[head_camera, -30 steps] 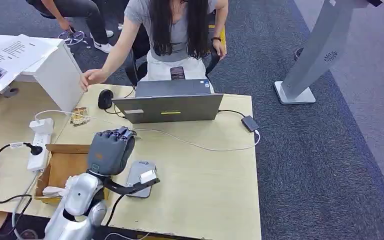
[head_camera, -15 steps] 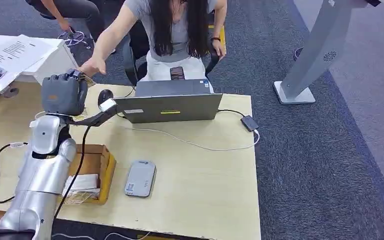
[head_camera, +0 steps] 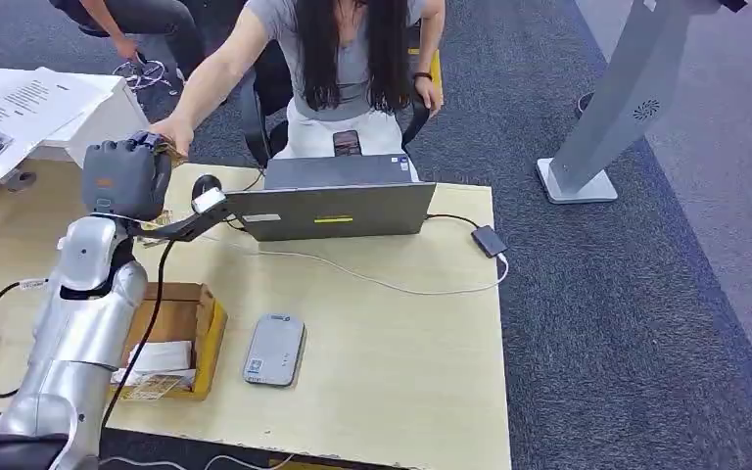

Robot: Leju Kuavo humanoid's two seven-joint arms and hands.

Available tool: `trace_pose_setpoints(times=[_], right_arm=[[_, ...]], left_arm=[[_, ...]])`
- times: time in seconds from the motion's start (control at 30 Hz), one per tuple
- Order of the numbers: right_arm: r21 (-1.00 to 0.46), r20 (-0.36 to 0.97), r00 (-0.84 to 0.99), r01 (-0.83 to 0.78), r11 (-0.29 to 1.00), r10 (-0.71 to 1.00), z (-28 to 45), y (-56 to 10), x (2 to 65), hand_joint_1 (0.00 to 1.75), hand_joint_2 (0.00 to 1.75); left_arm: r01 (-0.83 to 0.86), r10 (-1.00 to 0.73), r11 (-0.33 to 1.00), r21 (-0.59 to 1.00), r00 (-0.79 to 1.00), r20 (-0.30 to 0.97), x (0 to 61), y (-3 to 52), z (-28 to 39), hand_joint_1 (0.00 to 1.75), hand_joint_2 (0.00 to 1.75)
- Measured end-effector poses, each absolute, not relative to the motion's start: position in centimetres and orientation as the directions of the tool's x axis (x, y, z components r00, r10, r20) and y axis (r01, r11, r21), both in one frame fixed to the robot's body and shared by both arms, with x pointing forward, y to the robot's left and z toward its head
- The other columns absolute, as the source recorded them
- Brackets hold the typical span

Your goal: Pass the card to the sensor for recognition and then transmit it.

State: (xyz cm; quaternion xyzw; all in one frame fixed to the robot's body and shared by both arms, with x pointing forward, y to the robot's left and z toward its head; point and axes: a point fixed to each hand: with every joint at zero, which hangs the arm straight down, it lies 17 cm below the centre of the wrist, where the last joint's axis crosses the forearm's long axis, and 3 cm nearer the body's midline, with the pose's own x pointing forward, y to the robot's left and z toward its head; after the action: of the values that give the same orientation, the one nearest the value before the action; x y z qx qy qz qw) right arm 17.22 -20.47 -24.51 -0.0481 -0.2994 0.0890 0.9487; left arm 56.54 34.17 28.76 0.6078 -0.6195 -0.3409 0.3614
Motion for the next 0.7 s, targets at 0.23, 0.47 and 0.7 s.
trace_pose_setpoints(times=[0.23, 0.47, 0.7], right_arm=[[-0.145, 0.56, 0.805, -0.139, 0.98, 0.196, -24.5, -20.5, 17.2, 0.0, 1.75], [-0.143, 0.561, 0.805, -0.133, 0.981, 0.192, -24.5, -20.5, 17.2, 0.0, 1.75], [-0.143, 0.563, 0.808, -0.114, 0.983, 0.176, -24.5, -20.7, 17.2, 0.0, 1.75]], left_arm=[[-0.494, -0.999, 0.04, 0.869, -0.001, 0.046, 56.6, 34.3, 28.0, 0.0, 1.75], [-0.475, -0.998, 0.064, 0.877, -0.02, 0.062, 56.3, 34.0, 26.4, 0.0, 1.75], [-0.472, -0.991, 0.13, 0.872, -0.075, 0.107, 54.2, 32.1, 24.5, 0.0, 1.75]])
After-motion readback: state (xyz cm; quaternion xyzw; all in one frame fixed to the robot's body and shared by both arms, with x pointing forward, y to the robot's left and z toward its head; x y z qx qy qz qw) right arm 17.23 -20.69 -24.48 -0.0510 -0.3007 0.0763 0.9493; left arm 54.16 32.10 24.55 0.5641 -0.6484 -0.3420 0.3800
